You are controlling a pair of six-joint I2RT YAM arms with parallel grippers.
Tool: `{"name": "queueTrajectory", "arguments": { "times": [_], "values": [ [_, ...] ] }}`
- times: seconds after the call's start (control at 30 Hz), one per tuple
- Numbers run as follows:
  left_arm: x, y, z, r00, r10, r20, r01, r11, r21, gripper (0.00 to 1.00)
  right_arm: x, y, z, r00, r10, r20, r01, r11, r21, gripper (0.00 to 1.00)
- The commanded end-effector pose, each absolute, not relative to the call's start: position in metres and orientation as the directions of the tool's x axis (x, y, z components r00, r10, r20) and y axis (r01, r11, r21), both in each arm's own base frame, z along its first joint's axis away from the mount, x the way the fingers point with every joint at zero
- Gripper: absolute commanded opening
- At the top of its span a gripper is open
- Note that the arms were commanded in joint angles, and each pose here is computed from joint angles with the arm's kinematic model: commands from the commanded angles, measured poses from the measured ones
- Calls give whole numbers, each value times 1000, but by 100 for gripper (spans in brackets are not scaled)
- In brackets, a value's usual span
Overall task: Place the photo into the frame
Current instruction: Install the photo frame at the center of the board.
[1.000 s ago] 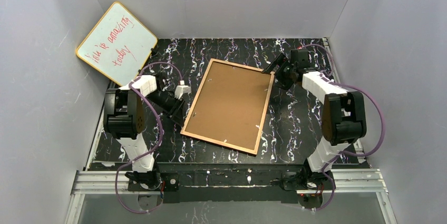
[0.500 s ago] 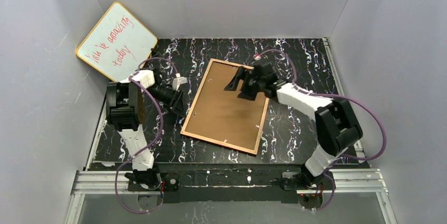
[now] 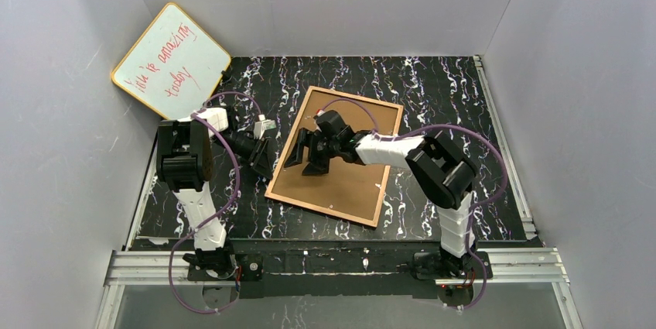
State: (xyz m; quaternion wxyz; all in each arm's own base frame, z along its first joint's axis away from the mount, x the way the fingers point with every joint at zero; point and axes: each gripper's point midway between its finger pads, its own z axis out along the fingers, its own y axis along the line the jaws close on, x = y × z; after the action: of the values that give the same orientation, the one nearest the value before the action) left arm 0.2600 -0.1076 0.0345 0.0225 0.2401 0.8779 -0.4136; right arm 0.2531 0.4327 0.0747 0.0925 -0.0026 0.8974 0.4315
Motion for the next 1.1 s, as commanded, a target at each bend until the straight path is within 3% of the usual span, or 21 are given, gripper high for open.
{"name": "queueTrajectory", "arguments": {
  "times": [0.0,0.27,1.07],
  "values": [
    [253,-108,29,-887,409,-213,423,540,-727,23,253,468,96,-981,44,-188,-133,556,820,81],
    [255,-107,28,-892,400,-212,418,551,-722,22,248,480,83,-984,32,-176,-128,563,817,80],
    [244,-118,21,-877,439,-193,428,536,-728,17,281,490,58,-960,83,-269,-161,622,766,68]
  ]
}}
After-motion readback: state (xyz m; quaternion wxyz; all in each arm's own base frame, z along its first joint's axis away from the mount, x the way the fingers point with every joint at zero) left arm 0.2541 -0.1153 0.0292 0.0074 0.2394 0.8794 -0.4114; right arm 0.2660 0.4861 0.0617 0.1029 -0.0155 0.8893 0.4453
